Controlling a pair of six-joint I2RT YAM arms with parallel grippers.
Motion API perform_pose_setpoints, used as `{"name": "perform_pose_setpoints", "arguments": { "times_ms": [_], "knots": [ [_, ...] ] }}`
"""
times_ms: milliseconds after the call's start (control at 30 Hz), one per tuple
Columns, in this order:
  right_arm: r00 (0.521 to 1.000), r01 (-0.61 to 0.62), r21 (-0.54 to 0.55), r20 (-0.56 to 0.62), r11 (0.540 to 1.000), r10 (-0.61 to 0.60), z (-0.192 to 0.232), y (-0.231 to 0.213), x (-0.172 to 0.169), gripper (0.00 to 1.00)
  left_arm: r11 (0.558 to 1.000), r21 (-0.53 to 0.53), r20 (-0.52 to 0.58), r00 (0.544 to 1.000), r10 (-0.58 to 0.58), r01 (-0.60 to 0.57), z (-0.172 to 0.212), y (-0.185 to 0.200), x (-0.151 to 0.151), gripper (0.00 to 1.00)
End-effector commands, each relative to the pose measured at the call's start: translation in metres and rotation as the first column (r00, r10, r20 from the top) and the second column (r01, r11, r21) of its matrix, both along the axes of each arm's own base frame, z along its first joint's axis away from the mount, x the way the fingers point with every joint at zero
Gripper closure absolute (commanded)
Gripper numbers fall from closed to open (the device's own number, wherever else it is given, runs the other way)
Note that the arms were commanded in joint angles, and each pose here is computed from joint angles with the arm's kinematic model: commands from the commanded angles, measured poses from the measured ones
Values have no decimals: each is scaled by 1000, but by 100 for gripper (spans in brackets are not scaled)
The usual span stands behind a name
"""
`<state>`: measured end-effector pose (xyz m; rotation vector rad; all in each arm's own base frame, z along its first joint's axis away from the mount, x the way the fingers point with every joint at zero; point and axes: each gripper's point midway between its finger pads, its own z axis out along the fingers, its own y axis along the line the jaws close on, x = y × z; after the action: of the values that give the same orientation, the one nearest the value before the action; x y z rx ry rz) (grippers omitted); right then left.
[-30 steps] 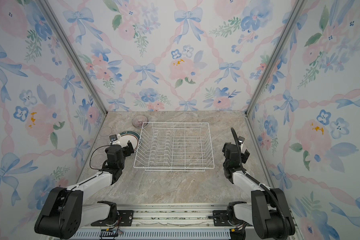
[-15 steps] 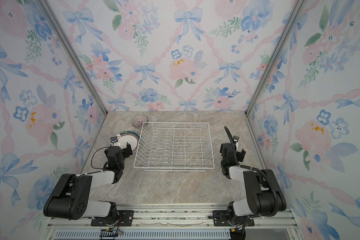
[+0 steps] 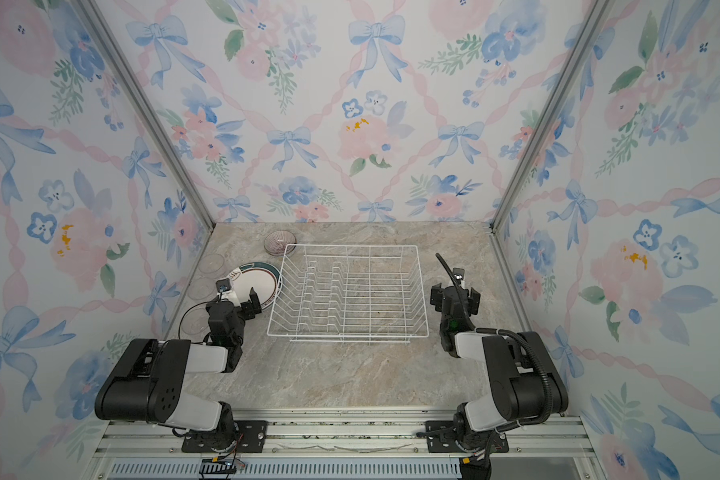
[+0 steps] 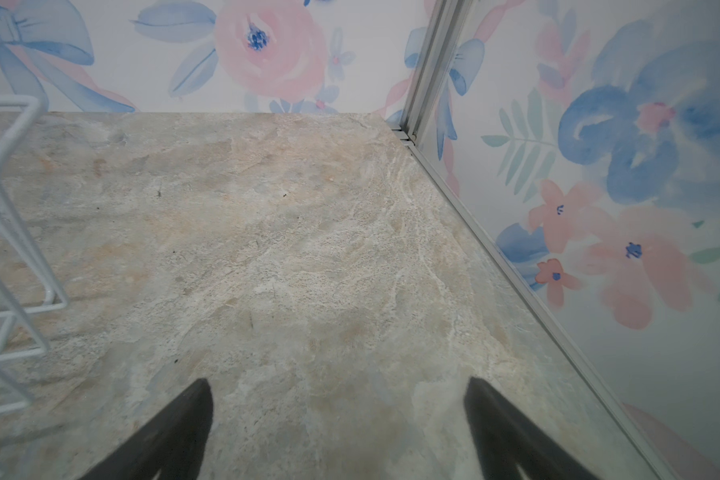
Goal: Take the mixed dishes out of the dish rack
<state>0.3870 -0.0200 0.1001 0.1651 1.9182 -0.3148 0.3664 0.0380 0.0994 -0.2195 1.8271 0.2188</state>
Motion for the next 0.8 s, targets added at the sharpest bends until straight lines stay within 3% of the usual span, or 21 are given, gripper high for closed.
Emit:
{"name": "perform_pose_setpoints", "arguments": {
  "times_ms": [0, 67, 167, 767],
  "knots": [
    [991, -81, -1, 102, 997, 81, 7, 12, 4, 3, 998, 8, 65, 996, -64, 64, 14, -10, 8, 2],
    [996, -73, 1, 54, 997, 73, 1, 12, 1, 3, 995, 16, 56, 993, -103, 102, 10, -16, 10, 2],
    [995, -58, 7, 87, 998, 58, 4, 8, 4, 3, 991, 28, 56, 990, -129, 128, 7, -21, 9, 2],
    [997, -49, 50, 62, 998, 45, 1, 1, 5, 3, 990, 51, 54, 989, -136, 133, 7, -26, 8, 2]
  ]
}}
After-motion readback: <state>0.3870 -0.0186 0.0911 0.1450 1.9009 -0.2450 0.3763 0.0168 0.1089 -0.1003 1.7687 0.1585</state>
